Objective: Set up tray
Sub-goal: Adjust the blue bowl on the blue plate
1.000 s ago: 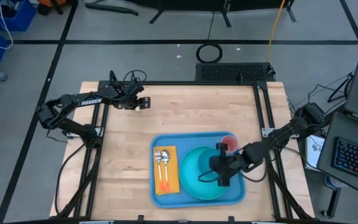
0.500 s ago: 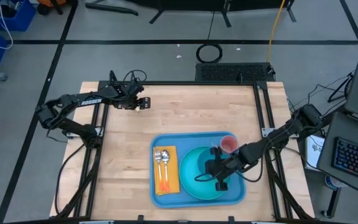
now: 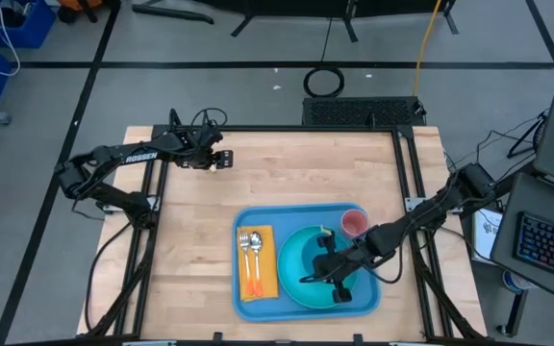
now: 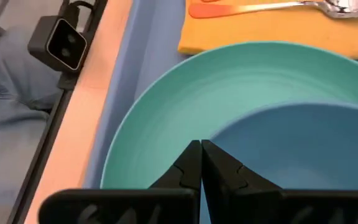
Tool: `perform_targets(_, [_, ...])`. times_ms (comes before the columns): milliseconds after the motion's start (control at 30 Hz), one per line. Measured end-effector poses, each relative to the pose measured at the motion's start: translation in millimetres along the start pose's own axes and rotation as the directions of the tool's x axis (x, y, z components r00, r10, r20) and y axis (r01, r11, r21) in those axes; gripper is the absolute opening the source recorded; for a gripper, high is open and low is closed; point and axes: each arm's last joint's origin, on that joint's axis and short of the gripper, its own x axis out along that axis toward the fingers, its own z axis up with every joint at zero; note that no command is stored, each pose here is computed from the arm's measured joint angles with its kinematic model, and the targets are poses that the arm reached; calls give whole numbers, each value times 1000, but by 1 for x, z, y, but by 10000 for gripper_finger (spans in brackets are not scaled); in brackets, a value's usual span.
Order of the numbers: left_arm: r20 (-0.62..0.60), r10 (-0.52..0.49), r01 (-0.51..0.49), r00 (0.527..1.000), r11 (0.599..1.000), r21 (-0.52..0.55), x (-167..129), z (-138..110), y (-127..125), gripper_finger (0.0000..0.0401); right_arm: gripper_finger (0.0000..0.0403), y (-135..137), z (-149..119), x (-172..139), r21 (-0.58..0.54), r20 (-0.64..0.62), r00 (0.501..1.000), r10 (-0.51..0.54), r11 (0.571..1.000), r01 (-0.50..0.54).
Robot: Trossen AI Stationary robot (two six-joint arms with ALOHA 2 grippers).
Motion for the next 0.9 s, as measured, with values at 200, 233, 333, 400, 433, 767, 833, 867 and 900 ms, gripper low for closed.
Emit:
perform_targets(200, [-1, -1, 1, 1000, 1000, 3, 0, 0, 0, 223, 0, -2, -1, 12, -23, -5, 1000, 0, 1000, 0])
perform_targets(233, [0, -1, 1, 1000, 1000, 4, 0, -1, 0, 223, 0, -2, 0, 13, -21, 1, 1000, 12, 1000, -12])
perform_targets(333, [0, -1, 1, 1000, 1000, 10, 0, 0, 0, 223, 0, -4, 0, 13, -15, 3, 1000, 4, 1000, -4])
perform_targets(400, [0, -1, 1, 1000, 1000, 10, 0, 0, 0, 223, 0, -7, -1, 14, -9, -14, 1000, -20, 1000, 20])
perform_targets(433, [0, -1, 1, 1000, 1000, 10, 0, 0, 0, 223, 0, -8, -1, 14, 0, -16, 1000, -23, 1000, 23])
perform_targets(767, [1, -2, 2, 1000, 1000, 18, 0, -1, 0, 223, 0, -6, 7, 13, -30, 39, 997, 71, 997, -70])
perform_targets(833, [0, -1, 1, 1000, 1000, 18, 0, -1, 0, 223, 0, -6, 8, 13, -41, 51, 996, 74, 997, -72])
perform_targets(867, [0, -1, 1, 1000, 1000, 19, 0, -1, 0, 223, 0, -6, 8, 13, -33, 54, 996, 71, 997, -70])
perform_targets(900, [0, -1, 1, 1000, 1000, 19, 0, -1, 0, 223, 0, -7, 8, 13, -27, 55, 997, 60, 998, -59])
